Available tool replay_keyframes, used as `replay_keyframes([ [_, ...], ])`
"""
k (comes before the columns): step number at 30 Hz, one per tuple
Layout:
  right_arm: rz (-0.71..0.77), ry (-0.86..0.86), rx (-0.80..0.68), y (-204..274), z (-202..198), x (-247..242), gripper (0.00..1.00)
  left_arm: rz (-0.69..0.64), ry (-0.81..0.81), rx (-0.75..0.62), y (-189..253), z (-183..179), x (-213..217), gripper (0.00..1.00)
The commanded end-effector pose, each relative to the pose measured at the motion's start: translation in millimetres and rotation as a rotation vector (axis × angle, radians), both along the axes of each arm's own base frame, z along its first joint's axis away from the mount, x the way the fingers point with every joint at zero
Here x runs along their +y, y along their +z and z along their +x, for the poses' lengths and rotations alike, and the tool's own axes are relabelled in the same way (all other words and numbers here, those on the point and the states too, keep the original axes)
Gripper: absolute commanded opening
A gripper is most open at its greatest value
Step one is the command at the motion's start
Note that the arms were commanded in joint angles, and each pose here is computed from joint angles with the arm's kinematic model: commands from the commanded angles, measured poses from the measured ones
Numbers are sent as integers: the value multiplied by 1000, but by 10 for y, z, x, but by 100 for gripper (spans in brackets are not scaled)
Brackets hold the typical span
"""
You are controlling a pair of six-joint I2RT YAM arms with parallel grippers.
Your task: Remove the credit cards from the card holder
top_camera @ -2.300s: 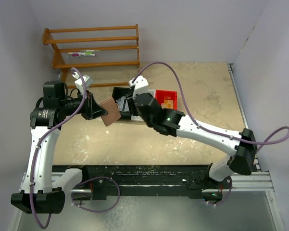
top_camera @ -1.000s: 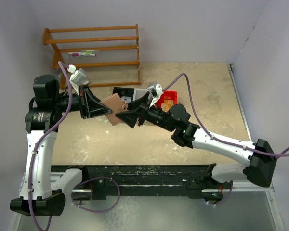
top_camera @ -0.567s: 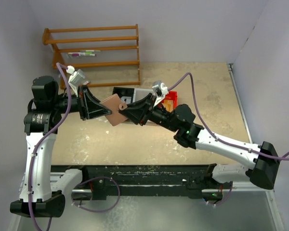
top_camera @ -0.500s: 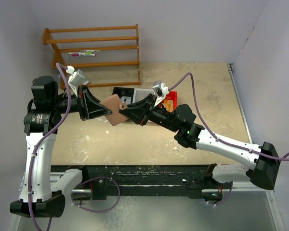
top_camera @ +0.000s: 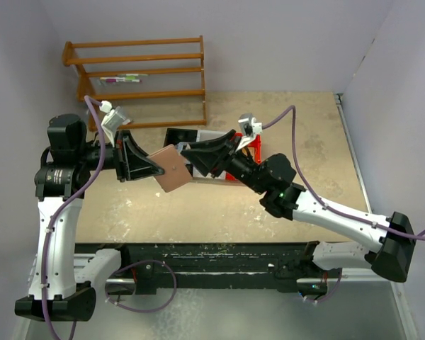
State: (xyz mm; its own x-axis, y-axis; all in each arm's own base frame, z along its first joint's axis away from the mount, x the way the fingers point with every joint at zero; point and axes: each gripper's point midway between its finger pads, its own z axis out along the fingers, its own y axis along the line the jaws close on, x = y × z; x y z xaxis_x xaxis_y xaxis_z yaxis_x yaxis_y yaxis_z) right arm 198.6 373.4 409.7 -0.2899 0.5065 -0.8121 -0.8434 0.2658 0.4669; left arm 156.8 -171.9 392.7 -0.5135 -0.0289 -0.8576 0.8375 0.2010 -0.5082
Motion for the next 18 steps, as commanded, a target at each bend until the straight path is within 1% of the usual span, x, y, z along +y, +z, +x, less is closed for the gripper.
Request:
replay_keyframes([
  [1,172,-143,-24,462,178,-316,39,-32,-87,-57,166,-258,-28,0],
  [3,170,-147,-17,446,191,-310,35,-32,-86,-56,171,-259,-28,0],
  [6,160,-123,2,386,178,-260,26,-31,-86,-63,182,-263,-28,0],
  [10,130,-104,15,317,165,-213,24,-26,-75,-69,187,-238,-26,0],
  [13,125,-126,30,271,197,-240,25,-23,-69,-73,192,-228,-25,0],
  [14,124,-129,31,260,197,-246,28,-21,-65,-75,193,-224,-25,0],
  [16,109,-119,31,219,176,-242,38,-19,-59,-81,198,-212,-24,0],
  [18,90,-119,34,178,167,-241,41,-18,-58,-83,207,-209,-23,0],
])
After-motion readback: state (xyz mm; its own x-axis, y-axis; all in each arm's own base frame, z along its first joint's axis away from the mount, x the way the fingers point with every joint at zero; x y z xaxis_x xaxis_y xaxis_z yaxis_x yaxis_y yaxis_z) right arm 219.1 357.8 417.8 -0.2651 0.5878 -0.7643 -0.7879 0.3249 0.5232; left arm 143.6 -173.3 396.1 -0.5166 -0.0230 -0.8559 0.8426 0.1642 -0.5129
